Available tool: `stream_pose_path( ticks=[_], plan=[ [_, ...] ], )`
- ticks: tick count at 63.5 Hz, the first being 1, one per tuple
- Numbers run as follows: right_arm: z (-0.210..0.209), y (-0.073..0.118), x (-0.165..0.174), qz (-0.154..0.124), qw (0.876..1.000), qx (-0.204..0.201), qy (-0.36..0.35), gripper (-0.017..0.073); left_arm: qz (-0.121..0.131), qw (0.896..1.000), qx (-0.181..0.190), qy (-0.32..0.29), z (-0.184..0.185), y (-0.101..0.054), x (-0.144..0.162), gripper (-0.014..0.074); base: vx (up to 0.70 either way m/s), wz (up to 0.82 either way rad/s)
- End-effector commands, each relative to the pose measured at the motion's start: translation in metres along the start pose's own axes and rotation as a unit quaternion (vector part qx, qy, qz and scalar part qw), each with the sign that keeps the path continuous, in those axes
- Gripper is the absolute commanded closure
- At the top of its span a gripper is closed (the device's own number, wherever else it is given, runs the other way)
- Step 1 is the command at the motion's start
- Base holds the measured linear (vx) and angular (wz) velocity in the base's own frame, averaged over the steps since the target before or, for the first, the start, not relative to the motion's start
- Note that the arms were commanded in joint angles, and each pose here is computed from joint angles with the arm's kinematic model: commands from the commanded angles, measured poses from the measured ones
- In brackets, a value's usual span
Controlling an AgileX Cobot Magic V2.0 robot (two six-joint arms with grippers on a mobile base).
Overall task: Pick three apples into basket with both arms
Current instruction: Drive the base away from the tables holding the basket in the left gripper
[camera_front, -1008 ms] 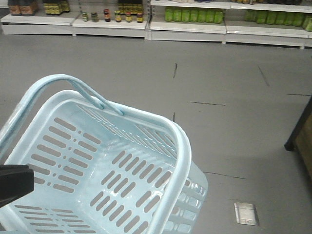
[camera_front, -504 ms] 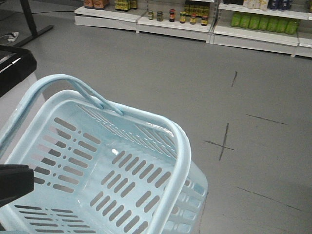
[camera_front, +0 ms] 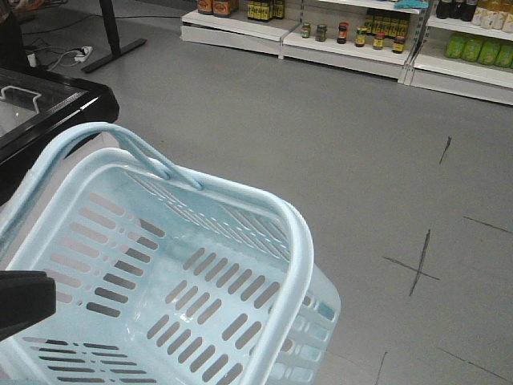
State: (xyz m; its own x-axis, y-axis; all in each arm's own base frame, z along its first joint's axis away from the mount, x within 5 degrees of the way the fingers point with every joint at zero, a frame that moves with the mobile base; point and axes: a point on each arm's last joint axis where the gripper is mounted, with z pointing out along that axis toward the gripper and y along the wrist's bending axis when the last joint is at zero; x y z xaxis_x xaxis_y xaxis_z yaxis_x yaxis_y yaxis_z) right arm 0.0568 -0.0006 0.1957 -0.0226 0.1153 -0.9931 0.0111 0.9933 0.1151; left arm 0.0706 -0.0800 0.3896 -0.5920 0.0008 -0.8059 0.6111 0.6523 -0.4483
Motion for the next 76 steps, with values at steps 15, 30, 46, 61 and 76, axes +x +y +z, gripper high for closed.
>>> stream_pose_path(
  ticks=[15, 30, 46, 61, 76],
  plan=[
    [-0.0009, 0.0006, -0.0054, -0.006, 0.999, -0.003, -0.038, 0.0564, -0.012, 0.998, 0.021, -0.053, -0.0059, -0.0076, -0.0128, 0.0601, 0.2, 0.02],
    [-0.0009, 0.0006, -0.0054, -0.006, 0.999, -0.003, -0.038, 0.0564, -0.012, 0.998, 0.021, -0.053, -0.0059, -0.0076, -0.0128, 0.0601, 0.24, -0.17],
    [-0.0009, 0.0006, -0.0054, -0.006, 0.999, -0.003, -0.038, 0.0564, -0.012, 0.998, 0.021, -0.053, -0.0059, -0.0076, -0.0128, 0.0601, 0.26, -0.28],
    [-0.0009, 0.0006, -0.0054, -0.006, 0.999, -0.003, -0.038, 0.0564, -0.012, 0.998, 0.021, -0.053, -0.0059, -0.0076, -0.0128, 0.0601, 0.26, -0.36],
    [-0.0009, 0.0006, -0.0054, -0.006, 0.999, -0.003, -0.038, 0.0564, -0.012, 0.998, 0.021, -0.053, -0.0059, -0.0076, -0.0128, 0.0601, 0.25, -0.4]
  ],
)
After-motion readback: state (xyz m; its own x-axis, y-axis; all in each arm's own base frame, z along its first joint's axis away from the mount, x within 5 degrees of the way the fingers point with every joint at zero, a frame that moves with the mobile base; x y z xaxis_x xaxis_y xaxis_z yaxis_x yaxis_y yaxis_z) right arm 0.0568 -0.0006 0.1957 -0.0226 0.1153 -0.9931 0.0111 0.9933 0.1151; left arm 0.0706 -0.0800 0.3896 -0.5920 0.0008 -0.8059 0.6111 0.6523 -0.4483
